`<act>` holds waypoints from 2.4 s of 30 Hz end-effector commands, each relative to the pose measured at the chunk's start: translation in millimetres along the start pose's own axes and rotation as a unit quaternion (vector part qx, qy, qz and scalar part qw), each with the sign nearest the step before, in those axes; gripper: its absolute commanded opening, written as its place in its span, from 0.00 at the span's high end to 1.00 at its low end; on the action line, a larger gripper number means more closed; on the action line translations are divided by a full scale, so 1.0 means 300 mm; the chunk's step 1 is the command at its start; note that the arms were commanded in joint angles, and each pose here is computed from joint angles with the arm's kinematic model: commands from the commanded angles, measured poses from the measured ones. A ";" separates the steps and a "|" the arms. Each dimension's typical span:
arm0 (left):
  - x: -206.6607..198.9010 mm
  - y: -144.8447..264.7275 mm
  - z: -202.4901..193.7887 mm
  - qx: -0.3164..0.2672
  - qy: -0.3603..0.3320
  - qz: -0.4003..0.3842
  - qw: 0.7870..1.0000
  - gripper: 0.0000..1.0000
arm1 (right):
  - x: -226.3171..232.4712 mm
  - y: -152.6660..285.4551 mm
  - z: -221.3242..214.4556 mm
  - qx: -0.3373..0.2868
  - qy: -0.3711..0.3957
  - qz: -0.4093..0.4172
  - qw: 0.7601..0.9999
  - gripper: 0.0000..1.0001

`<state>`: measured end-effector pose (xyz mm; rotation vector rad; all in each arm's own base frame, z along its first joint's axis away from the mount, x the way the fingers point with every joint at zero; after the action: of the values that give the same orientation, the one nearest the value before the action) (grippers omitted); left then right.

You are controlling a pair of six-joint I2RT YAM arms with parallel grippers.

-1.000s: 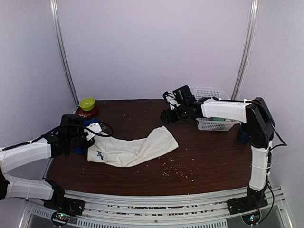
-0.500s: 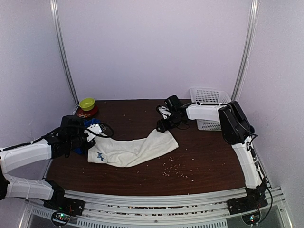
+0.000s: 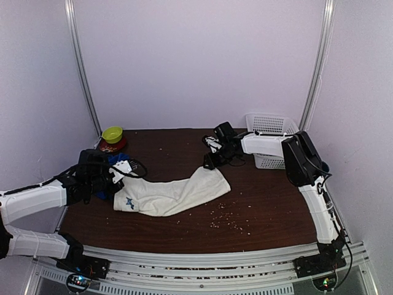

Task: Roll the towels
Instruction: Pick up the towel from the center of the board.

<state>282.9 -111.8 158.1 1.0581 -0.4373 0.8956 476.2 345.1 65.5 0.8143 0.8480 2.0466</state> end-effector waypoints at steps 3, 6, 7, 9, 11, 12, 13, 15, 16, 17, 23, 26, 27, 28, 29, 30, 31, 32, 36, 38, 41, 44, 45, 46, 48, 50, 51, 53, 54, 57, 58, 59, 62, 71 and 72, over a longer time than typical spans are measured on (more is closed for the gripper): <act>0.014 0.006 0.014 -0.017 0.014 0.010 1.000 1.00 | -0.005 -0.025 -0.078 0.041 -0.005 0.016 0.999 0.61; 0.014 0.008 0.015 -0.019 0.015 0.010 1.000 1.00 | -0.013 -0.020 -0.075 0.039 -0.007 0.011 0.999 0.73; 0.014 0.008 0.014 -0.018 0.015 0.010 1.000 1.00 | -0.016 -0.018 -0.073 0.038 -0.007 0.010 0.999 0.79; 0.014 0.008 0.015 -0.019 0.016 0.010 1.000 1.00 | -0.018 -0.010 -0.067 0.034 -0.006 0.009 0.999 0.96; 0.014 0.006 0.014 -0.018 0.016 0.010 1.000 1.00 | -0.020 0.005 -0.057 0.027 -0.005 0.007 1.000 1.00; 0.015 0.006 0.015 -0.019 0.016 0.011 1.000 1.00 | -0.020 0.016 -0.050 0.022 -0.005 0.007 1.000 1.00; 0.015 0.005 0.016 -0.019 0.016 0.011 1.000 1.00 | -0.020 0.029 -0.043 0.016 -0.003 0.006 1.000 1.00; 0.025 0.004 0.023 -0.021 0.016 0.015 1.000 1.00 | -0.031 0.064 -0.024 0.000 -0.001 -0.011 1.000 1.00; 0.033 0.005 0.030 -0.023 0.017 0.017 0.999 1.00 | -0.042 0.083 -0.016 -0.010 -0.004 -0.027 1.000 1.00; 0.043 0.005 0.040 -0.026 0.015 0.019 0.999 1.00 | -0.060 0.106 -0.005 -0.024 -0.009 -0.046 0.999 1.00; 0.083 -0.014 0.125 -0.053 -0.020 -0.011 0.998 1.00 | -0.205 0.242 0.011 -0.083 -0.064 -0.149 0.983 1.00; 0.108 -0.033 0.178 -0.065 -0.026 -0.030 0.997 1.00 | -0.263 0.284 0.012 -0.101 -0.087 -0.169 0.977 1.00; 0.113 -0.041 0.199 -0.070 -0.025 -0.037 0.997 1.00 | -0.286 0.292 0.009 -0.103 -0.094 -0.179 0.974 1.00; 0.126 -0.049 0.225 -0.076 -0.022 -0.038 0.996 1.00 | -0.312 0.299 0.008 -0.106 -0.100 -0.196 0.970 1.00; 0.128 -0.060 0.244 -0.080 -0.021 -0.042 0.996 1.00 | -0.334 0.304 0.005 -0.107 -0.104 -0.212 0.966 1.00; 0.128 -0.072 0.263 -0.082 -0.022 -0.046 0.995 1.00 | -0.355 0.310 0.001 -0.109 -0.108 -0.229 0.961 1.00; 0.127 -0.084 0.282 -0.083 -0.022 -0.049 0.995 1.00 | -0.374 0.317 0.001 -0.112 -0.110 -0.244 0.957 1.00; 0.122 -0.106 0.297 -0.082 -0.020 -0.055 0.995 1.00 | -0.391 0.325 0.003 -0.116 -0.112 -0.259 0.952 1.00; 0.138 -0.160 0.354 -0.084 -0.008 -0.061 0.995 1.00 | -0.464 0.350 0.017 -0.124 -0.119 -0.304 0.937 1.00; 0.151 -0.190 0.368 -0.078 -0.001 -0.058 0.995 1.00 | -0.507 0.359 0.022 -0.121 -0.126 -0.324 0.930 1.00; 0.173 -0.233 0.372 -0.059 0.007 -0.043 0.997 1.00 | -0.566 0.380 0.035 -0.127 -0.135 -0.339 0.922 1.00; 0.196 -0.263 0.372 -0.043 0.012 -0.026 0.999 1.00 | -0.627 0.392 0.049 -0.126 -0.144 -0.351 0.917 1.00; 0.197 -0.270 0.373 -0.040 0.014 -0.024 0.999 1.00 | -0.644 0.391 0.054 -0.124 -0.144 -0.354 0.916 1.00; 0.203 -0.273 0.378 -0.040 0.016 -0.022 0.999 1.00 | -0.663 0.392 0.060 -0.123 -0.145 -0.357 0.914 1.00; 0.205 -0.285 0.380 -0.038 0.020 -0.022 0.999 1.00 | -0.701 0.393 0.066 -0.117 -0.148 -0.368 0.911 1.00; 0.205 -0.293 0.384 -0.036 0.022 -0.026 0.999 1.00 | -0.738 0.387 0.060 -0.106 -0.152 -0.381 0.906 1.00; 0.205 -0.296 0.385 -0.035 0.022 -0.027 0.999 1.00 | -0.750 0.387 0.058 -0.104 -0.154 -0.384 0.904 1.00; 0.203 -0.300 0.388 -0.034 0.023 -0.029 0.999 1.00 | -0.767 0.392 0.052 -0.103 -0.156 -0.392 0.901 1.00; 0.205 -0.301 0.386 -0.033 0.023 -0.029 0.999 1.00 | -0.772 0.394 0.049 -0.104 -0.156 -0.396 0.899 1.00; 0.207 -0.305 0.382 -0.029 0.023 -0.024 0.999 1.00 | -0.794 0.412 0.049 -0.107 -0.154 -0.421 0.887 1.00; 0.209 -0.307 0.382 -0.028 0.023 -0.023 0.999 1.00 | -0.804 0.423 0.053 -0.109 -0.153 -0.434 0.881 1.00; 0.209 -0.308 0.382 -0.027 0.024 -0.022 0.999 1.00 | -0.813 0.432 0.057 -0.109 -0.152 -0.443 0.877 1.00; 0.218 -0.303 0.386 -0.028 0.027 -0.018 0.999 1.00 | -0.813 0.450 0.079 -0.114 -0.146 -0.442 0.878 1.00; 0.332 -0.189 0.412 -0.057 0.042 0.039 0.997 1.00 | -0.476 0.629 0.182 -0.225 -0.084 -0.290 0.926 1.00; 0.342 -0.167 0.413 -0.064 0.043 0.042 0.996 1.00 | -0.441 0.653 0.179 -0.233 -0.080 -0.281 0.928 1.00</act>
<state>396.9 -207.6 203.8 0.9847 -0.4059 0.8411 523.0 136.4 135.3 0.4926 0.6012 1.4104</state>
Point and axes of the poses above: each gripper's point midway between its finger pads, its own y axis back along the fingers, its own x axis along the line the jaws close on, z = x × y, the point moved 4 cm from there along y, back along the fingers, and after that the axes turned 7 degrees about -y, right-handed, at the moved point
